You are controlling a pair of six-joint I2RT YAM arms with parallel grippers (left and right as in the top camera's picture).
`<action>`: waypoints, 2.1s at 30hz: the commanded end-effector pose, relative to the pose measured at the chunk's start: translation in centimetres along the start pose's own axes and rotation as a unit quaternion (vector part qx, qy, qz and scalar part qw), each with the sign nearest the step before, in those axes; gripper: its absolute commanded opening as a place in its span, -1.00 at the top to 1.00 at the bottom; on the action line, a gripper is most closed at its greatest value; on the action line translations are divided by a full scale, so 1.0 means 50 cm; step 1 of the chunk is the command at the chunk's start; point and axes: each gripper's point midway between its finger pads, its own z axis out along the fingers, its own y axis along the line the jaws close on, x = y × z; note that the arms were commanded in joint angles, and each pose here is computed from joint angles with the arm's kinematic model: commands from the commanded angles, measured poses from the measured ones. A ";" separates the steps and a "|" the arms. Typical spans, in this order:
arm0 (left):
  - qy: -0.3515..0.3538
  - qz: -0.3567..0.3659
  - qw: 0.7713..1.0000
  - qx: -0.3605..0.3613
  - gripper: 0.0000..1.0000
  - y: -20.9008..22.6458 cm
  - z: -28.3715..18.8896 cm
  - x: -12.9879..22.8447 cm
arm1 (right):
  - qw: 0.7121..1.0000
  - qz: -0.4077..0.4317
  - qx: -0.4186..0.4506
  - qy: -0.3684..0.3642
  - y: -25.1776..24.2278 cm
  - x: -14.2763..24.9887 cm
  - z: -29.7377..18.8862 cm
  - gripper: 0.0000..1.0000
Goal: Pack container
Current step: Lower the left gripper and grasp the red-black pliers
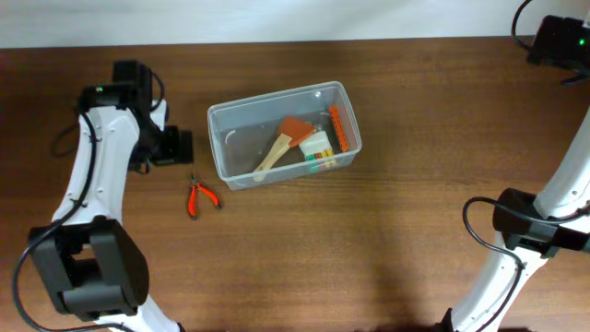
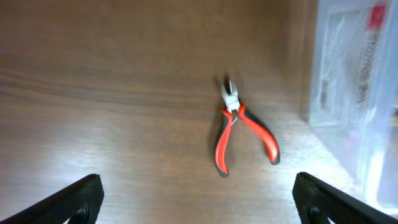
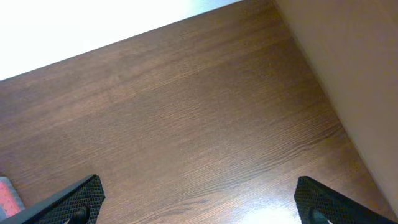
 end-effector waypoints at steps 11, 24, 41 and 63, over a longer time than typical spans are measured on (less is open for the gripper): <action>0.050 0.064 0.993 0.083 -0.93 -0.057 0.122 0.098 | 1.000 0.002 0.004 -0.013 -0.006 -0.006 -0.019 -0.97; 0.053 0.067 0.994 0.066 -0.89 -0.045 0.170 0.120 | 1.000 0.002 0.004 -0.013 -0.006 -0.006 -0.019 -0.98; 0.009 0.039 0.999 0.017 -0.99 -0.014 0.194 0.084 | 1.000 0.002 0.004 -0.013 -0.006 -0.006 -0.019 -0.97; 0.000 0.027 1.000 0.016 -0.58 -0.015 0.225 0.095 | 1.000 0.002 0.004 -0.013 -0.006 -0.006 -0.019 -0.98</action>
